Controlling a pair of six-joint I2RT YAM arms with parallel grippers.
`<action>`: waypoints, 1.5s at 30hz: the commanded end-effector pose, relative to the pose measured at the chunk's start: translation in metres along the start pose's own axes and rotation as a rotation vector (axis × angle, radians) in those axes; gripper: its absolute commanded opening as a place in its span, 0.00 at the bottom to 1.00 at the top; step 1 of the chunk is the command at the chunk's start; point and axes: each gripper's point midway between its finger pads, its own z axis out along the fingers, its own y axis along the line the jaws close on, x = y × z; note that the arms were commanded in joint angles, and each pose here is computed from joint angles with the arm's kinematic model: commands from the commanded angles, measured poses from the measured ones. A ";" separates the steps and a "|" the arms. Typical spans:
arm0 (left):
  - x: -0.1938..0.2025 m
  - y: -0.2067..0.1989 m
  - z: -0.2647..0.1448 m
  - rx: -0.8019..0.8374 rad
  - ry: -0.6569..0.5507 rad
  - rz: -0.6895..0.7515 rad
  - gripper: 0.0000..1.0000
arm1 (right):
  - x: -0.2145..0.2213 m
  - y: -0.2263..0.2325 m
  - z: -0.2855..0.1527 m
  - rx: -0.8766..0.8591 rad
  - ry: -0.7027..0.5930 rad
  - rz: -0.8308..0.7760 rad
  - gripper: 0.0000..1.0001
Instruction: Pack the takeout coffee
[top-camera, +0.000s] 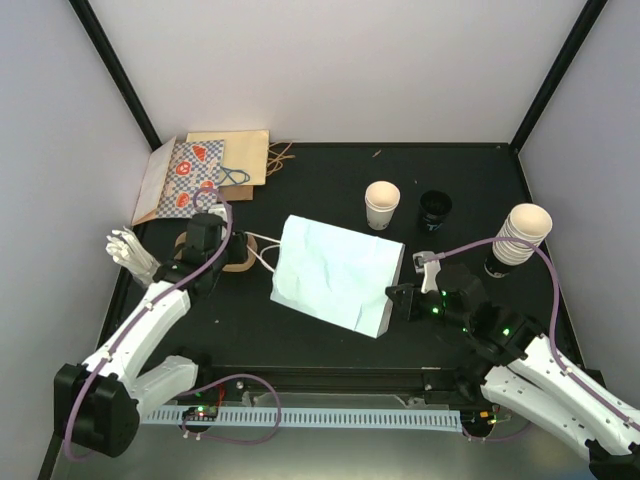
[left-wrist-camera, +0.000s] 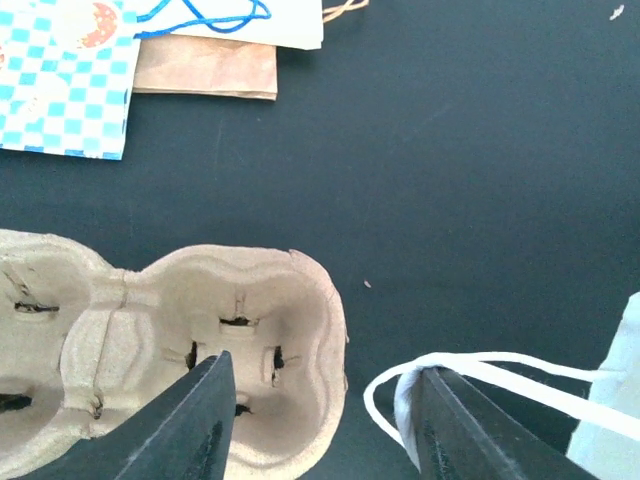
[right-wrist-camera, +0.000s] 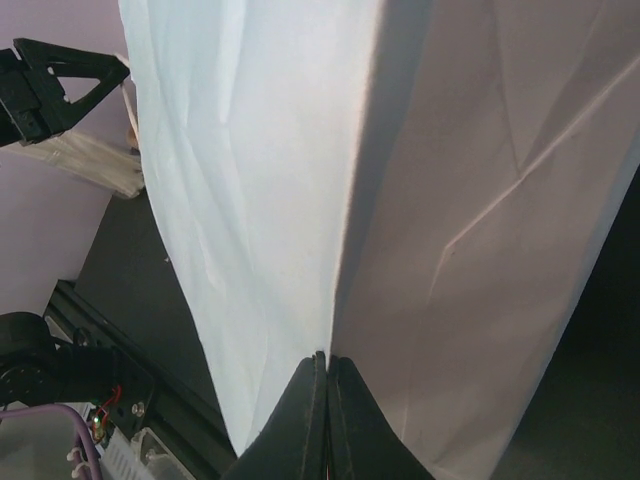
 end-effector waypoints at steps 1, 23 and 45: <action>-0.021 0.029 -0.013 -0.114 -0.069 -0.059 0.46 | 0.009 -0.025 -0.001 0.109 0.007 0.013 0.01; -0.053 -0.084 -0.111 0.521 -0.010 -0.018 0.02 | 0.008 -0.005 0.032 0.001 0.053 -0.003 0.29; -0.098 -0.141 -0.207 0.901 -0.048 -0.089 0.02 | -0.010 0.009 0.049 0.030 0.095 -0.081 0.40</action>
